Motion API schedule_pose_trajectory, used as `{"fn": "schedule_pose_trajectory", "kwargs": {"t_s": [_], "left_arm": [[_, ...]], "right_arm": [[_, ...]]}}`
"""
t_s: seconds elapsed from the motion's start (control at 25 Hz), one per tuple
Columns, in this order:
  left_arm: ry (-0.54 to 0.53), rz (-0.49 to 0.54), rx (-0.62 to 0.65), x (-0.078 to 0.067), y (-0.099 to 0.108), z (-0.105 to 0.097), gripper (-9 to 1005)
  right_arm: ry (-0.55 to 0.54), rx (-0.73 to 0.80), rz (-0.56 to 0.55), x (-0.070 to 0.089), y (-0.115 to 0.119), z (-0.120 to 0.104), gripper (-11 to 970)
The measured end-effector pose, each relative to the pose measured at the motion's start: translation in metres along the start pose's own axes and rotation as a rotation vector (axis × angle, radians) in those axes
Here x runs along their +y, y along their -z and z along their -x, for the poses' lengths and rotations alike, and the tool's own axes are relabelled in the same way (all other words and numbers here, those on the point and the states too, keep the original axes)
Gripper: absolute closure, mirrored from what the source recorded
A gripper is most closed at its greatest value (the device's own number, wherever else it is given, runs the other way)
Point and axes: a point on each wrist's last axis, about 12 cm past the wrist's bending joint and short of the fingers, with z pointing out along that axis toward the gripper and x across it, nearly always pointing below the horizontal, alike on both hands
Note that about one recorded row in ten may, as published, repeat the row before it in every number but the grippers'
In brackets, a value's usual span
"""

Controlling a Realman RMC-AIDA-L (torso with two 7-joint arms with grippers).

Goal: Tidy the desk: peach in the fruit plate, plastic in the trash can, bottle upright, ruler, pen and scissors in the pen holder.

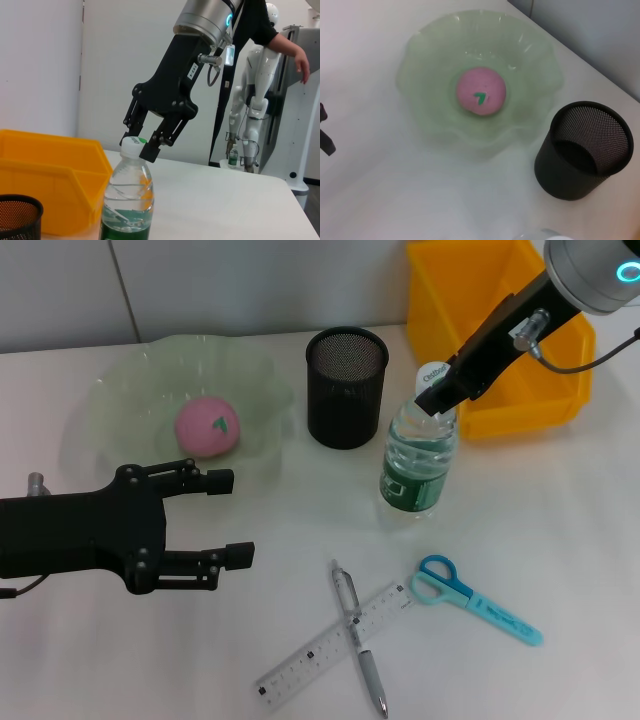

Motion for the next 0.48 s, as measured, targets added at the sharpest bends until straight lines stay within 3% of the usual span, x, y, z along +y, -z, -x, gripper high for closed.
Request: {"fn": "schedule_pose_trajectory", "kwargs": {"t_s": [0.48], "left_arm": [[-0.009, -0.001, 0.000, -0.0018, 0.0083, -0.0012, 166]], "right_arm": [[0.017, -0.013, 0.030, 0.0045, 0.0015, 0.0033, 537]]}}
